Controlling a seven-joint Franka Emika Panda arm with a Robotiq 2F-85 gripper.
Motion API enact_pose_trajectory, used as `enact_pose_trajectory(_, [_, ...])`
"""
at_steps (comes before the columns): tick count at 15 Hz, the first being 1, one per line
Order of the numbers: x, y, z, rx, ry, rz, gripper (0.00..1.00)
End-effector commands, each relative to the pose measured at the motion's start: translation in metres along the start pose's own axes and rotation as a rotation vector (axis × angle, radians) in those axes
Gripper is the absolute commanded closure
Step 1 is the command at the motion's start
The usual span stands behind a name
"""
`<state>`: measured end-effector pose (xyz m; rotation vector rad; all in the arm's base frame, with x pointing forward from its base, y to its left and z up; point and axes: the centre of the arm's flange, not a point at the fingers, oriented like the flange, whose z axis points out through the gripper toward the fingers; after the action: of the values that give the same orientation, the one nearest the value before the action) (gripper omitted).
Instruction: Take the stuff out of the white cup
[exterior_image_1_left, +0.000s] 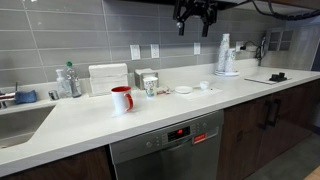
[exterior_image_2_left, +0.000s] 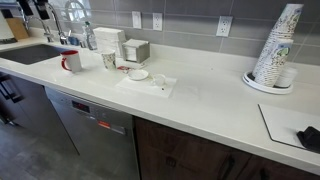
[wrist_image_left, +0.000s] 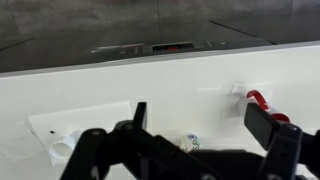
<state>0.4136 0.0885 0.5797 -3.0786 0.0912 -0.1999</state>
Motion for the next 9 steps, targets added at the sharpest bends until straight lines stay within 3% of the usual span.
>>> enact_pose_trajectory(1, [0.0, 0.0, 0.0, 0.0, 0.0, 0.0, 0.0])
enact_pose_trajectory(4, [0.018, -0.005, 0.008, 0.008, 0.025, -0.018, 0.0])
enact_pose_trajectory(9, [0.081, -0.029, 0.032, -0.02, 0.052, -0.109, 0.0])
